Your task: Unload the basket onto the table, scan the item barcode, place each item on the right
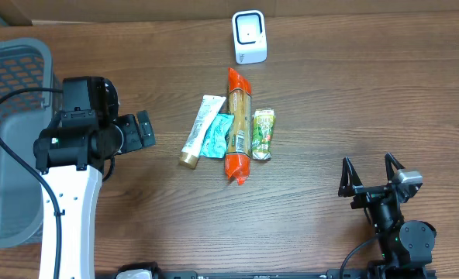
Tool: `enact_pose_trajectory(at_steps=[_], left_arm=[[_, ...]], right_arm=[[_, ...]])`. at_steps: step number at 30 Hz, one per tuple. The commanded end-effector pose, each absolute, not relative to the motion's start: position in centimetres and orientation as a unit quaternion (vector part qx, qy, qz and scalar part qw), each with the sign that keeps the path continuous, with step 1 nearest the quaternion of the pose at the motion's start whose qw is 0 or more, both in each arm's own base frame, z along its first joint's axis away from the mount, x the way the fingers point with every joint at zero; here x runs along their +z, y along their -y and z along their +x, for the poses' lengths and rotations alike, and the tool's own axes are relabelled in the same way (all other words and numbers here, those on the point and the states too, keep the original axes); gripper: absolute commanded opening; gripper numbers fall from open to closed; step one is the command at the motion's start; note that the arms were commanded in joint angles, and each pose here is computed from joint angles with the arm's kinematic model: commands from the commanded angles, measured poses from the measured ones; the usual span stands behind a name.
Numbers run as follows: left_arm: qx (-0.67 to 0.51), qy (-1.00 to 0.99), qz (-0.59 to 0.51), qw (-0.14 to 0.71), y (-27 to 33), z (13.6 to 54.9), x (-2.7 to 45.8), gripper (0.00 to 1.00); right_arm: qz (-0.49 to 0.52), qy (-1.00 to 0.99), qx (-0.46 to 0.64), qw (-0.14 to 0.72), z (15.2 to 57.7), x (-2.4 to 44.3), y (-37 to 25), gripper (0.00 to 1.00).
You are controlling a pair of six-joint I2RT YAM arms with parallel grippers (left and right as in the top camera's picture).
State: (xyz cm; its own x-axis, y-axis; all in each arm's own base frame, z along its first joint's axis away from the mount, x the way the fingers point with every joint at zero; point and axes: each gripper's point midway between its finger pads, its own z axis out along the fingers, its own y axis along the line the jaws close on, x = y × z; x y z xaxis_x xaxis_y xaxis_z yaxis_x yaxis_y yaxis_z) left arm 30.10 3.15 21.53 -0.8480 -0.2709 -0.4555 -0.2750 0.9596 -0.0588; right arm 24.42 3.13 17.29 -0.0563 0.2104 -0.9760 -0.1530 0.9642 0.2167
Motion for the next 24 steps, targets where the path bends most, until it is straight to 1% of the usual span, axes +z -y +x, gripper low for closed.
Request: enact_pose_trajectory(at_steps=[1, 17, 20, 24], left_arm=[[0.005, -0.962, -0.132, 0.237, -3.1, 29.9, 21.5, 1.00], [0.005, -0.962, -0.132, 0.237, -3.1, 30.0, 21.6, 0.99], [0.005, -0.962, -0.132, 0.237, -3.1, 29.9, 21.5, 0.99], [0.005, -0.962, -0.132, 0.237, -3.1, 30.0, 21.6, 1.00]], right_arm=[[0.024, -0.713, 0.131, 0.689, 24.4, 17.1, -3.0, 1.00], [0.024, -0.712, 0.131, 0.689, 24.4, 17.2, -3.0, 1.00], [0.000, -0.695, 0.154, 0.702, 24.2, 18.4, -4.1, 1.00], [-0.006, -0.707, 0.162, 0.688, 24.0, 18.9, -4.5, 1.00]])
